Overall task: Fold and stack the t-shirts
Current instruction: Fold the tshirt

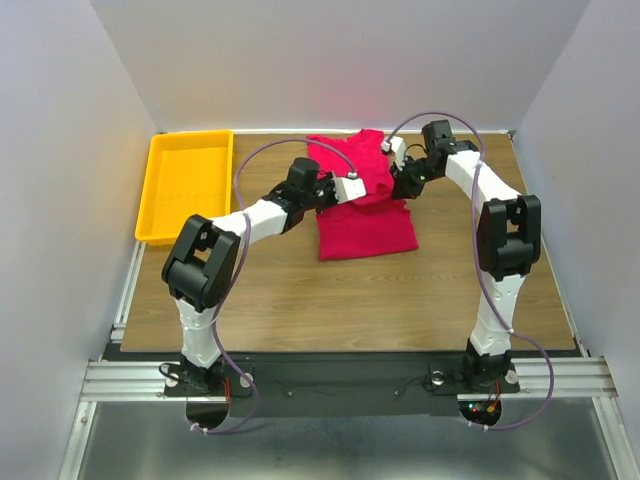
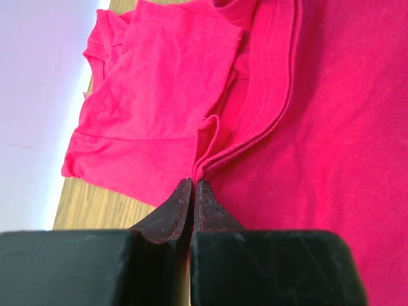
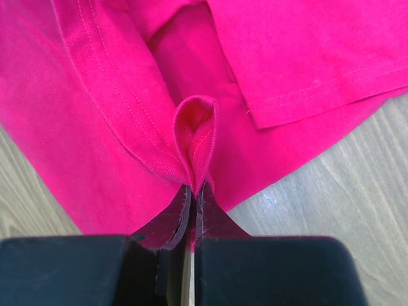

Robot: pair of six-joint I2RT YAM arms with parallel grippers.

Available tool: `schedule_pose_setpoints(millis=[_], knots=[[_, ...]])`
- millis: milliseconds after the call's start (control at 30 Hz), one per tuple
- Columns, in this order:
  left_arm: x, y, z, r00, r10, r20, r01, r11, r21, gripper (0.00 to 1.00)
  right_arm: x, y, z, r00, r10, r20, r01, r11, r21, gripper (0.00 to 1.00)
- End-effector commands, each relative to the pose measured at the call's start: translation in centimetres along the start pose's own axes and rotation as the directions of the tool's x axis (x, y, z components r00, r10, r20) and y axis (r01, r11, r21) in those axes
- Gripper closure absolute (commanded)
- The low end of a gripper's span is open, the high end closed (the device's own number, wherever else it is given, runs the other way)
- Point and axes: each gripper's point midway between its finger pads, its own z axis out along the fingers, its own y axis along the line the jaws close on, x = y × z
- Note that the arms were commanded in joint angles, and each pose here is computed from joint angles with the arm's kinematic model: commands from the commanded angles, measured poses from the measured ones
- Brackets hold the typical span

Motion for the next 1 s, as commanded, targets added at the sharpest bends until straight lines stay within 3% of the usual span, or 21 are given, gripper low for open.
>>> schedule_pose_setpoints(millis=[0,967], knots=[[-2.9,3.1,0.0,0.997,0.026,0.071,-0.021,0.997,-0.07,1.0,-1.6,-1.7,-0.5,0.999,-0.017,0.035,0.015,0.998,0.061,0.99],[-0.5,4.9,2.8,1.0,-0.002,0.017,0.004,0.994,-0.107,1.0,-2.0,-5.4,1.3,0.997,0.068,0.046,-0.074,0.987,0.144,0.99]])
